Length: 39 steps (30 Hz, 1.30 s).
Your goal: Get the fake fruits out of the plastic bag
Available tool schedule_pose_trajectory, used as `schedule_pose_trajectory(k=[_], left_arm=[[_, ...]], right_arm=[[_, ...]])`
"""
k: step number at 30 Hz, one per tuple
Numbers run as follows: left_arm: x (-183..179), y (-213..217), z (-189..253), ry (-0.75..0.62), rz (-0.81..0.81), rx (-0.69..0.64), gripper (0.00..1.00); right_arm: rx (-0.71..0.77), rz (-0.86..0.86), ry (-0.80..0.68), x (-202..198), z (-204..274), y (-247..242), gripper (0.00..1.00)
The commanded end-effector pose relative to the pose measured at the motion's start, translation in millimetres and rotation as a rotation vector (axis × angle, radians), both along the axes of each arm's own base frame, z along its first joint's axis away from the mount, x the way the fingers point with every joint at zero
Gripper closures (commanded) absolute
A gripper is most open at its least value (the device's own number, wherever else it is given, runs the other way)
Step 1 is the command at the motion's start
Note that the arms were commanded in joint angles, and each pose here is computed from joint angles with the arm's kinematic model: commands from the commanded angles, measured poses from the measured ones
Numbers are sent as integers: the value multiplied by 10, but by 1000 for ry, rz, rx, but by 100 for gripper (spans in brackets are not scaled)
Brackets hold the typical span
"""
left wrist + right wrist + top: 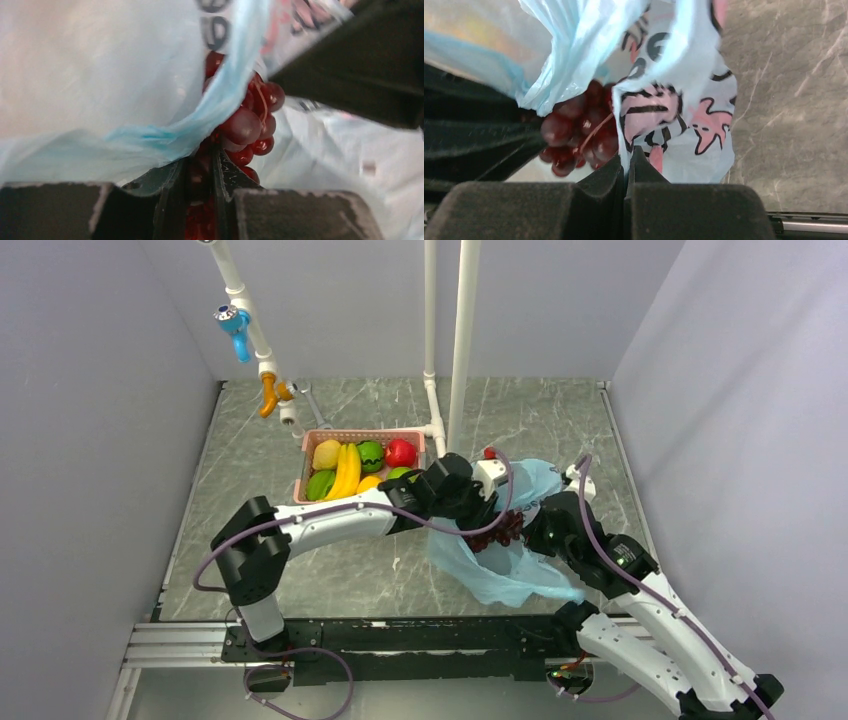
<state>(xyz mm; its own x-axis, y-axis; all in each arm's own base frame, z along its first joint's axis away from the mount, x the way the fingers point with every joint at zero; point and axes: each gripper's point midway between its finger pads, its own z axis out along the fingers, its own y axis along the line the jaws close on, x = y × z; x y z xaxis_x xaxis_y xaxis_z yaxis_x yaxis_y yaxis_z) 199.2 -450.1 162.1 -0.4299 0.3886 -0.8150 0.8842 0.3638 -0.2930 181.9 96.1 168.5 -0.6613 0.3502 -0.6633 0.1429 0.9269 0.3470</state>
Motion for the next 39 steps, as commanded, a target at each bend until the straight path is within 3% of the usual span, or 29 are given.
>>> schedule_pose_trajectory(k=[1, 3, 6, 14, 16, 17, 24, 30, 36, 39], left_arm=[[296, -23, -100, -36, 105, 68, 90], [356, 39, -259, -36, 134, 132, 82], [382, 106, -367, -29, 152, 200, 60], [180, 107, -141, -29, 79, 161, 31], [133, 116, -113, -73, 80, 188, 14], [117, 110, -109, -97, 82, 202, 11], [66, 91, -272, -182, 101, 324, 15], [66, 63, -440, -229, 98, 387, 12], [174, 90, -719, -262, 126, 500, 26], [171, 74, -809, -254, 120, 517, 17]], right_arm=[[52, 18, -21, -50, 74, 41, 100], [57, 15, -15, -95, 46, 18, 100], [81, 35, -6, -117, 13, 73, 100], [51, 33, 11, -60, -27, 85, 100], [46, 33, 4, -42, -9, 84, 100], [46, 37, 3, -37, -4, 92, 100], [52, 38, 1, -50, -14, 90, 100], [51, 31, -6, -61, -1, 64, 100], [61, 34, -5, -63, -5, 83, 100], [60, 32, -5, -64, 0, 77, 100]])
